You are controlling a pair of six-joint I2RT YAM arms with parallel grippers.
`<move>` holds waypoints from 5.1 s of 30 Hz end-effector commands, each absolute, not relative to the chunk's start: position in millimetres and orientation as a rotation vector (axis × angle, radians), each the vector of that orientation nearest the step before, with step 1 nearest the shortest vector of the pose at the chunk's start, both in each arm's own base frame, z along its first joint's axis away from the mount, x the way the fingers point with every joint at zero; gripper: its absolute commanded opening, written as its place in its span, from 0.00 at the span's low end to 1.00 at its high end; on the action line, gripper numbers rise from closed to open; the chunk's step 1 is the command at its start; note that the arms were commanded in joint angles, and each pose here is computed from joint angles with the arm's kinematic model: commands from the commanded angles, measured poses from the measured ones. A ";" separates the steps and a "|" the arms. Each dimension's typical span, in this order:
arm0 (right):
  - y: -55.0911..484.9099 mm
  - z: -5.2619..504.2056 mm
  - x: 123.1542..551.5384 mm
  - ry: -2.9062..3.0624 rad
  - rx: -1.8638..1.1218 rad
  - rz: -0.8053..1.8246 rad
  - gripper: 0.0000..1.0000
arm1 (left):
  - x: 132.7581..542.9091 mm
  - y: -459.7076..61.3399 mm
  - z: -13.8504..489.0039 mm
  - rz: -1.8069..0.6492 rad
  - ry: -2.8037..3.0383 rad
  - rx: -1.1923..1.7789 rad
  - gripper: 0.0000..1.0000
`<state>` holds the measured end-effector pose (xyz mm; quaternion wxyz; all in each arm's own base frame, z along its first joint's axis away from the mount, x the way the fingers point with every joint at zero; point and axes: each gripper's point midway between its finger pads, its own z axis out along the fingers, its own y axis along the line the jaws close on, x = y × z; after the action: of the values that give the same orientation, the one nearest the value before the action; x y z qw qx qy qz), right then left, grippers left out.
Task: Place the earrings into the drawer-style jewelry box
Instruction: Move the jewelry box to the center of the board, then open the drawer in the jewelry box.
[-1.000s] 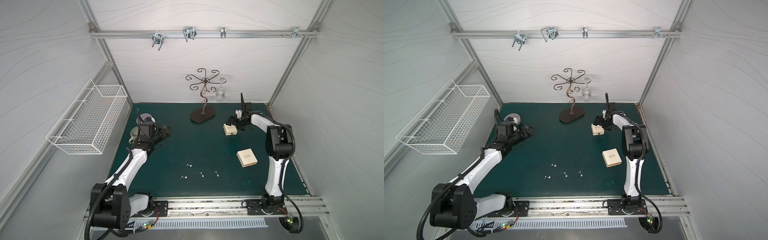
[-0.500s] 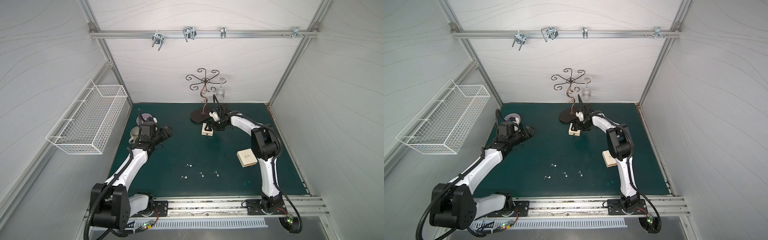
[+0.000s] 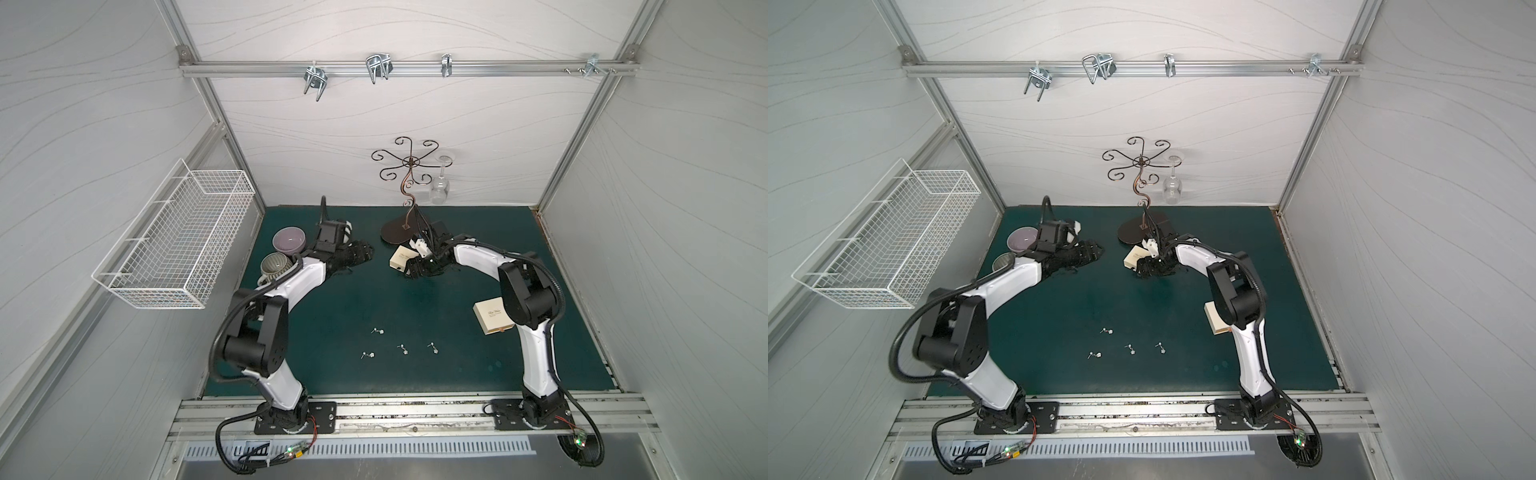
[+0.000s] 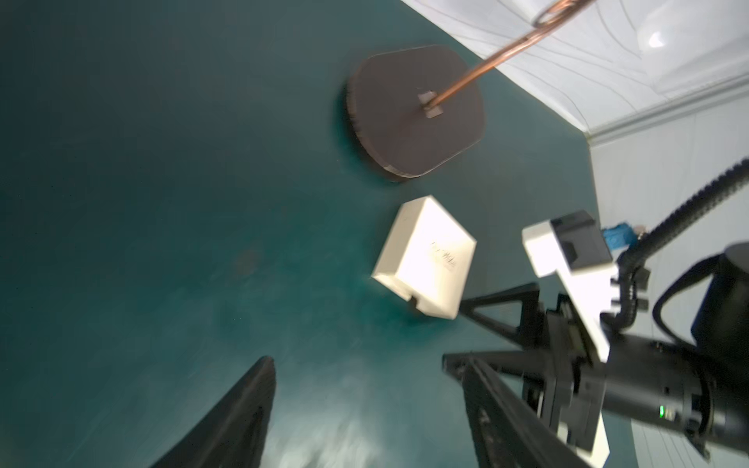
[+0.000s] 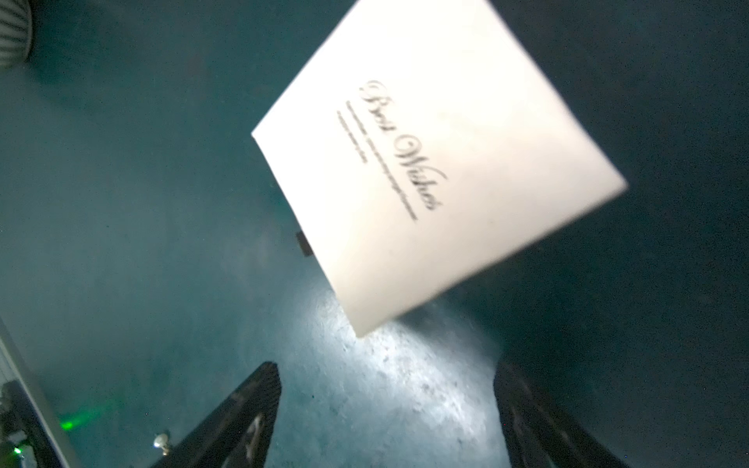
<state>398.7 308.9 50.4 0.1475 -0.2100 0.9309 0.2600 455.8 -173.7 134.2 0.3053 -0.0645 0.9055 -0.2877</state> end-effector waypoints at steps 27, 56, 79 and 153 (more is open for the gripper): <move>292.1 56.4 479.1 2.622 0.037 0.872 0.72 | 456.6 -311.9 73.0 -1.146 2.464 0.199 0.74; 403.4 60.4 390.1 2.629 -0.555 1.186 0.71 | 353.8 -313.1 79.0 -1.147 2.448 0.276 0.73; 316.6 114.1 372.5 2.626 -0.194 0.932 0.65 | 384.0 -204.1 122.2 -0.826 2.476 -0.025 0.76; 337.7 42.4 344.3 2.576 0.051 1.295 0.00 | 388.2 -219.0 62.0 -1.038 2.588 -0.233 0.62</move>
<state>337.2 338.0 35.4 0.1218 0.0218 0.8898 0.4392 372.9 -216.5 45.5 0.1398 -0.0977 0.9149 -0.3659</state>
